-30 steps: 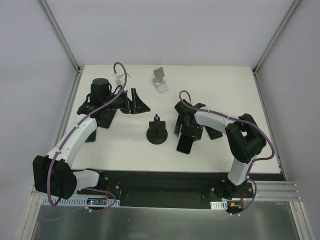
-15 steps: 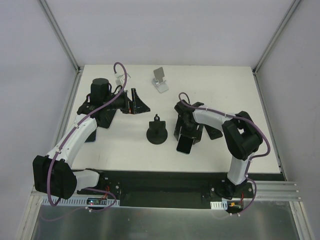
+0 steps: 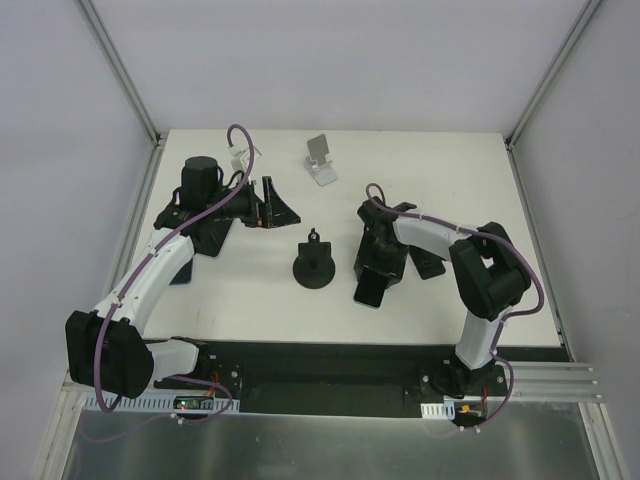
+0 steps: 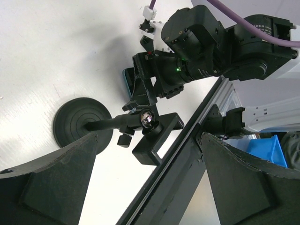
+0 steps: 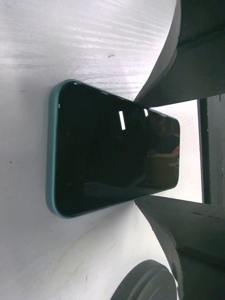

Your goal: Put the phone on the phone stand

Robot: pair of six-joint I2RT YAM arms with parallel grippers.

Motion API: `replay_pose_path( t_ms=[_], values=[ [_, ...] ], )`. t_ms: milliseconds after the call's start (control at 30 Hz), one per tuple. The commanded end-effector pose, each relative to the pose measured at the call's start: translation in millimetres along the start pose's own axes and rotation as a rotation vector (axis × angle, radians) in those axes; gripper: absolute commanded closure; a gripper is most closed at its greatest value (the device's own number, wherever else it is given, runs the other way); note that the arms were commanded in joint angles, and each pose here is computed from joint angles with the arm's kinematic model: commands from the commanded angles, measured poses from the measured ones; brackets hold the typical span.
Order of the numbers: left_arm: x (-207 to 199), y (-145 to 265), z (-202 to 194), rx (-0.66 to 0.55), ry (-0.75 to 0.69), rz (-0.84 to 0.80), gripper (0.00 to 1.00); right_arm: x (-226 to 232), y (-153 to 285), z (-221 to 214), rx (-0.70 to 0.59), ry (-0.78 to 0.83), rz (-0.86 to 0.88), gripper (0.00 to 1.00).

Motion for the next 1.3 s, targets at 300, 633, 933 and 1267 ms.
replay_pose_path(
  t_ms=[300, 633, 933, 1267],
  values=[
    [-12.7, 2.7, 10.2, -0.018, -0.038, -0.039, 0.10, 2.3, 22.0, 24.4, -0.354, 0.252, 0.024, 0.99],
    [-16.4, -0.9, 7.9, 0.004, -0.058, -0.067, 0.11, 7.7, 55.4, 36.9, -0.567, 0.293, 0.186, 0.99],
    [-58.3, -31.9, -9.7, 0.108, -0.073, -0.169, 0.13, 18.3, 121.7, 38.3, -0.828, 0.379, 0.438, 0.99],
    [-113.5, -95.3, -7.1, 0.178, -0.099, -0.216, 0.22, 28.0, 215.6, 13.1, -0.994, 0.508, 0.703, 0.99]
  ],
)
Point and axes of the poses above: each gripper's point midway between its finger pads, its own y axis back along the fingers, its own x axis along the line the jaws close on, z = x × y, the point moved 1 cm from there along y, back along the fingers, and after that the axes turned 4 degrees about -y, right-handed, at the moved point
